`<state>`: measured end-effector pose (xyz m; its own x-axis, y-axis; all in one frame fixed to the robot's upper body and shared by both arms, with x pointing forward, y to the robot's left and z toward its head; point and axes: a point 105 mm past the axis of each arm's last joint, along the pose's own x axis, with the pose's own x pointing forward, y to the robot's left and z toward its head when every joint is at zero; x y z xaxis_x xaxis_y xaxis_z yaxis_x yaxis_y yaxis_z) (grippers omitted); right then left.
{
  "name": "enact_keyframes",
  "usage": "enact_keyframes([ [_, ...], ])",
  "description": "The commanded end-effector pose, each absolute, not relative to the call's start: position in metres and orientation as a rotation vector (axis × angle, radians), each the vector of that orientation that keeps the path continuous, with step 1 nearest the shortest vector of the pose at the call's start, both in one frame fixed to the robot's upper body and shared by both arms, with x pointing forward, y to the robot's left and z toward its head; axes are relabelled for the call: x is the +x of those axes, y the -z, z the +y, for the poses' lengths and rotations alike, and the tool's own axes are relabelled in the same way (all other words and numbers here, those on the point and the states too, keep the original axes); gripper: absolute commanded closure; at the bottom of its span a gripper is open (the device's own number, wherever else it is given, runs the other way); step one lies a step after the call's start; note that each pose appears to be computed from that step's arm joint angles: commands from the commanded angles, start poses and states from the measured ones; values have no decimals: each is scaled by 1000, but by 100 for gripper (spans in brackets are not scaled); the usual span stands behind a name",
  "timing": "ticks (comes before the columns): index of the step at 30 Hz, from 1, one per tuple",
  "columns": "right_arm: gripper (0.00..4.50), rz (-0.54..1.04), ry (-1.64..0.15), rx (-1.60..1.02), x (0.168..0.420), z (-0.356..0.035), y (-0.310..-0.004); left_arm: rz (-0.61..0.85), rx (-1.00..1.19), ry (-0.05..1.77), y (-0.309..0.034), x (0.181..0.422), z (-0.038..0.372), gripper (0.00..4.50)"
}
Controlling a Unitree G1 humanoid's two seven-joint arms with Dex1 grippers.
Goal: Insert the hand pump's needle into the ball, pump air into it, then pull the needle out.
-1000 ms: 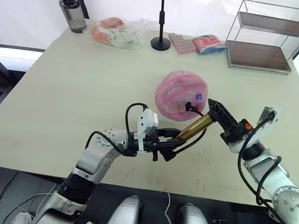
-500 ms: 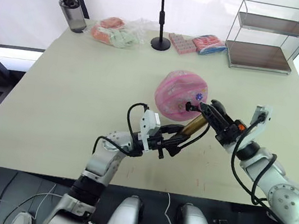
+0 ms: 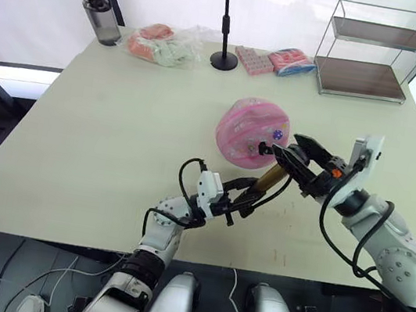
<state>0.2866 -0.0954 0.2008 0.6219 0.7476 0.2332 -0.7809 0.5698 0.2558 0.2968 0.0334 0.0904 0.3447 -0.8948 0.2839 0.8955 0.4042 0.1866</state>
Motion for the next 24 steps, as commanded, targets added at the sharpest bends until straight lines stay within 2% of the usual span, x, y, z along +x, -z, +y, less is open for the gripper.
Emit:
enact_keyframes([
  [1,0,-163,-912,358,282,-93,-214,-456,-18,1152,-105,298,33,348],
  [15,0,-158,-905,458,283,-96,-218,-460,-19,1148,-106,301,36,348],
  [18,80,-158,-901,464,284,-96,-218,-458,-21,1147,-106,301,36,348],
  [21,225,-157,-893,465,286,-97,-218,-457,-23,1149,-105,301,36,348],
  [22,258,-157,-892,465,286,-97,-218,-453,-22,1149,-104,301,36,348],
  [24,258,-157,-894,460,286,-97,-218,-448,-22,1147,-103,301,37,348],
])
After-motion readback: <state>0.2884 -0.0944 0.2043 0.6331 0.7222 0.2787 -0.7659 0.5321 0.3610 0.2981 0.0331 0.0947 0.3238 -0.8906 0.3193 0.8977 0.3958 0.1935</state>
